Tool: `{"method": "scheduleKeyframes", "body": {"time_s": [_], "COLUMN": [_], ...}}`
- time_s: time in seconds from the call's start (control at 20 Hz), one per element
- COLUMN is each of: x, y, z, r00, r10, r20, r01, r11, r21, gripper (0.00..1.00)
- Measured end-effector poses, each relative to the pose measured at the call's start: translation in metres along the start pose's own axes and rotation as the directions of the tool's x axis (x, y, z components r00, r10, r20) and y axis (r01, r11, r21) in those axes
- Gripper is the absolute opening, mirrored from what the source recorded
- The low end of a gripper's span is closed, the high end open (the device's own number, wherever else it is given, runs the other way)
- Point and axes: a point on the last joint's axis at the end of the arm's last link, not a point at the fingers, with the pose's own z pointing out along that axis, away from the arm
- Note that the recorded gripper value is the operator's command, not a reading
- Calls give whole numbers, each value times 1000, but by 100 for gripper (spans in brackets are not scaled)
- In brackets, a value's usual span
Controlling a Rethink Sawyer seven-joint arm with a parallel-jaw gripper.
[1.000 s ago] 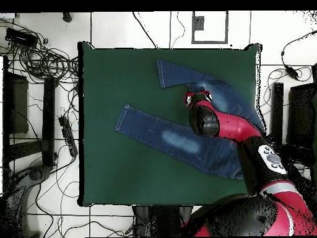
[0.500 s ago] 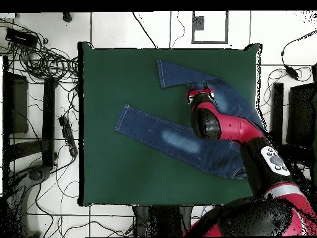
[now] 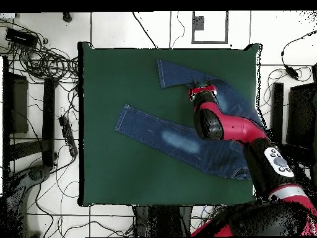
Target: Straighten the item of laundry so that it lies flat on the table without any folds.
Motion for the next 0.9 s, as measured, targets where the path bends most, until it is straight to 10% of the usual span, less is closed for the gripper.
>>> {"method": "scheduleKeyframes", "body": {"time_s": [0.9], "x": [-15], "y": [6], "z": [-6], "r00": [1000], "r10": [-17], "r20": [15], "r01": [17], "r11": [1000], "r21": [-5], "gripper": [100]}}
